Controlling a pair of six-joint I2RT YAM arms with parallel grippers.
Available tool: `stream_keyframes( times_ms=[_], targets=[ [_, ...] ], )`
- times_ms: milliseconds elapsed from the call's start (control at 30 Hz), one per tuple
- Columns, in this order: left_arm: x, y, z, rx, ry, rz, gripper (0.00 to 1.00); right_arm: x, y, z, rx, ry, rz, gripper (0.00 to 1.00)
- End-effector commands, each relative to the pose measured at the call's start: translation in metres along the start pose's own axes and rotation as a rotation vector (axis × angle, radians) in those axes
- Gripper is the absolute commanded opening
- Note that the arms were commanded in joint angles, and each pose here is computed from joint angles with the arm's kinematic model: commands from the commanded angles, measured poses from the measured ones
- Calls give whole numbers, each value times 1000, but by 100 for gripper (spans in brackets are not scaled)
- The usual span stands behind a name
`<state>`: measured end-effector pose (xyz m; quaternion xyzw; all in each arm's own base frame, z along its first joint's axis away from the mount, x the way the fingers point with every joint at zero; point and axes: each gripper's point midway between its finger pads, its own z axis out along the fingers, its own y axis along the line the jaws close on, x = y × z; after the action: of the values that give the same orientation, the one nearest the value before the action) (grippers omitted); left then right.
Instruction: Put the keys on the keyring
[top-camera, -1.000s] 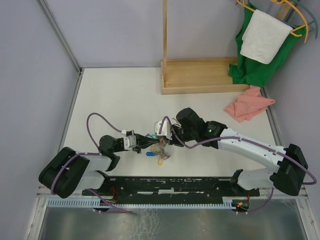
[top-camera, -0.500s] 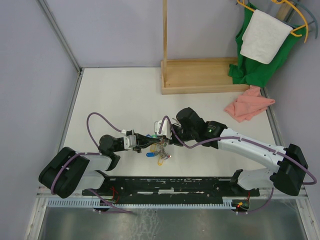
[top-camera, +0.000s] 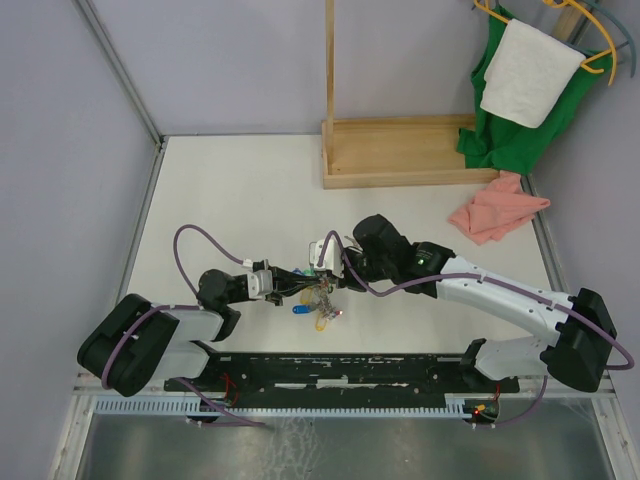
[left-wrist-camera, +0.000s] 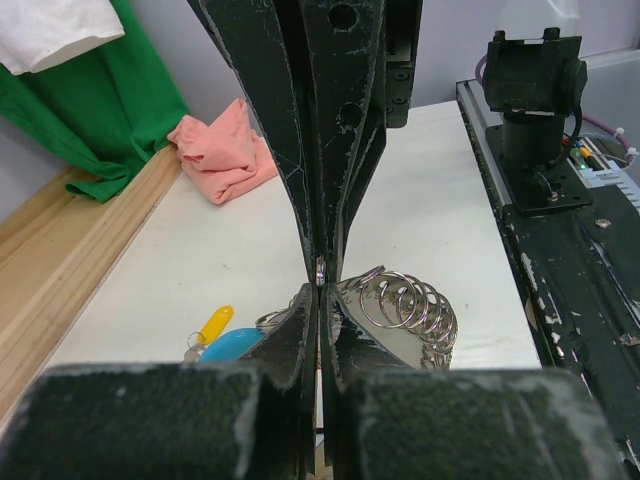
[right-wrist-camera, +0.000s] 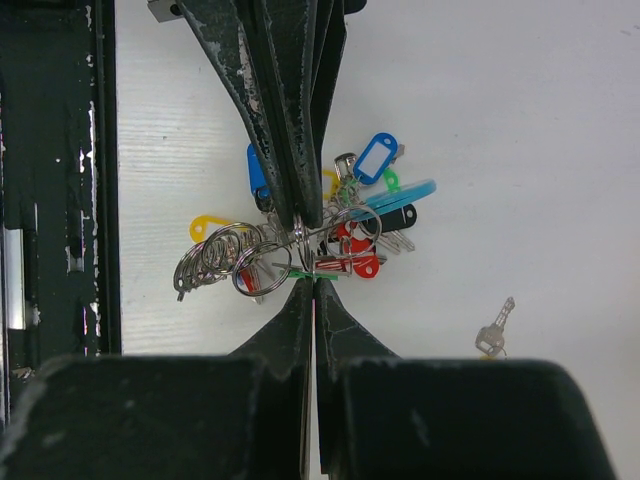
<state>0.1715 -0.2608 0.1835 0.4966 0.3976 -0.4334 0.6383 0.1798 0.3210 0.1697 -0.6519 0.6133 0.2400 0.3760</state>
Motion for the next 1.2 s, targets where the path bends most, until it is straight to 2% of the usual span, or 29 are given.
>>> stream_keyframes(
  times_ms=[0,767,1167],
  targets=[
    [-29,11,7,4,-83,164,3,-32,-7,-11,28,-101,-28,1],
    [-30,13,6,-6,-80,175,3,-21,-6,-6,16,-43,-7,1],
    [-29,12,6,-2,-76,169,3,-31,-7,-10,23,-88,-15,1]
  ],
)
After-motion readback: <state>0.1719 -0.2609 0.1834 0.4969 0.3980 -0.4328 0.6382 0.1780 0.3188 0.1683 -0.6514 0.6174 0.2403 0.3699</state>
